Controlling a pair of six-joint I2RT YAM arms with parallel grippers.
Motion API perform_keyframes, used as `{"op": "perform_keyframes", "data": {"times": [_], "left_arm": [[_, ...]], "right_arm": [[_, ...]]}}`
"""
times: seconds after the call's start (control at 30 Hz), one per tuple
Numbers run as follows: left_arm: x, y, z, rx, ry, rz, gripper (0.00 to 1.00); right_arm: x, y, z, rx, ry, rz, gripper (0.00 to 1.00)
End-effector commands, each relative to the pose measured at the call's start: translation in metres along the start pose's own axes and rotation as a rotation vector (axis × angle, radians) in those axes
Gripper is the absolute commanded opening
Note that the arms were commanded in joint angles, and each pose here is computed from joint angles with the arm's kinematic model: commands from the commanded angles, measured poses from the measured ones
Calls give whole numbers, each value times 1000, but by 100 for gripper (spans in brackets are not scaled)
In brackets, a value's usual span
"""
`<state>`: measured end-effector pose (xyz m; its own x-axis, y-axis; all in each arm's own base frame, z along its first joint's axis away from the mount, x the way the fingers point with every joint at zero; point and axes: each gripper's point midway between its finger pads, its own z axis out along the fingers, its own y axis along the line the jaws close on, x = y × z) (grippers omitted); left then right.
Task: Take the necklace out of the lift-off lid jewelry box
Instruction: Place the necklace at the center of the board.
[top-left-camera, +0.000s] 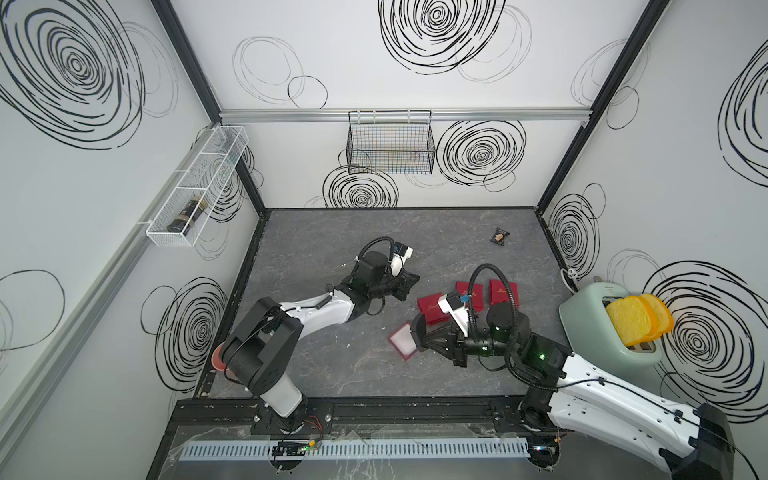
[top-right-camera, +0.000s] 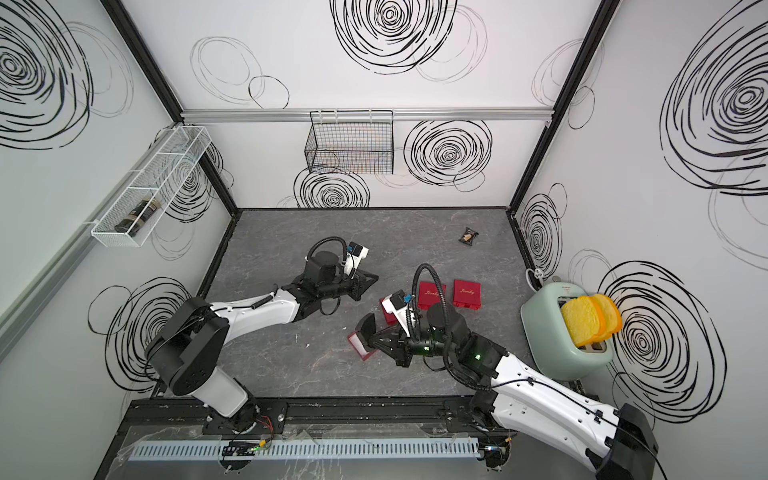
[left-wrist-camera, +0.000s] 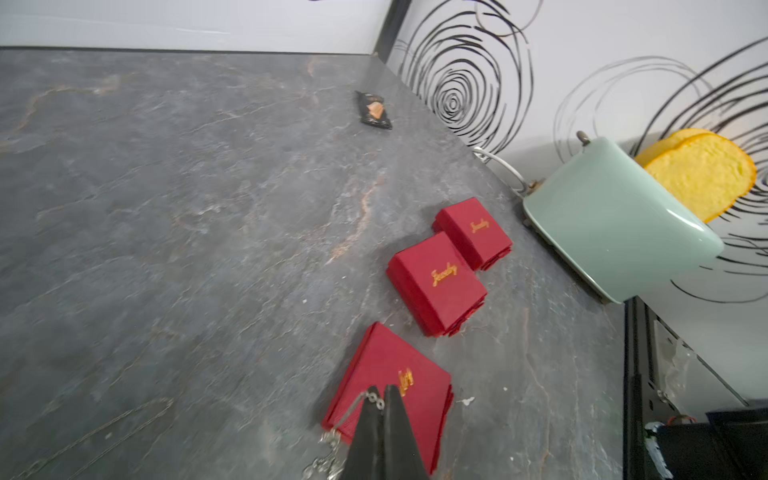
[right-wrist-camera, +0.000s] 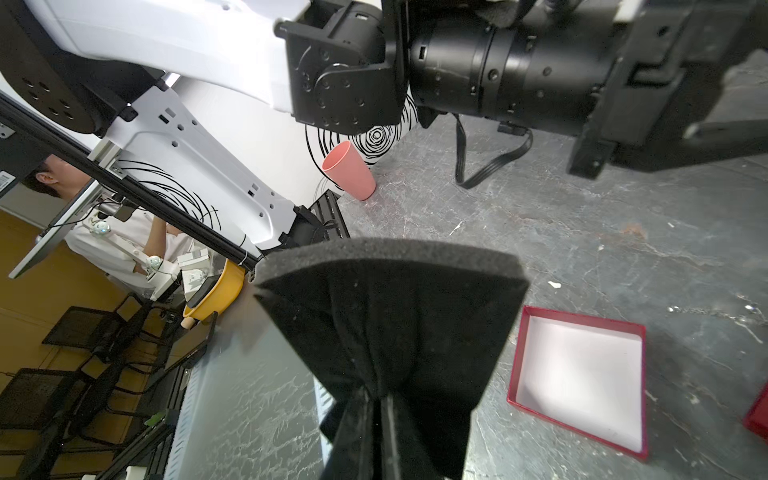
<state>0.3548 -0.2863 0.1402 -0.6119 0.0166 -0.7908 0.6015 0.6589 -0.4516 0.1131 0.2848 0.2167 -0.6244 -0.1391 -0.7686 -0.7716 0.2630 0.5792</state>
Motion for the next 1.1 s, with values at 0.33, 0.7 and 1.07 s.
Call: {"op": "perform_keyframes", "data": {"times": [0.33,0.7,1.07], "left_arm": [[39,102,-57,-199,-77,-326,0],[52,146,-102,-353,-172,-453,0],[75,175,-120,-388,-162,-572,0]], "right_arm": [[14,-38,11,131,34,21,11],[40,-77,25,278,152,83,8],[54,-92,39,355,231,86,8]]}}
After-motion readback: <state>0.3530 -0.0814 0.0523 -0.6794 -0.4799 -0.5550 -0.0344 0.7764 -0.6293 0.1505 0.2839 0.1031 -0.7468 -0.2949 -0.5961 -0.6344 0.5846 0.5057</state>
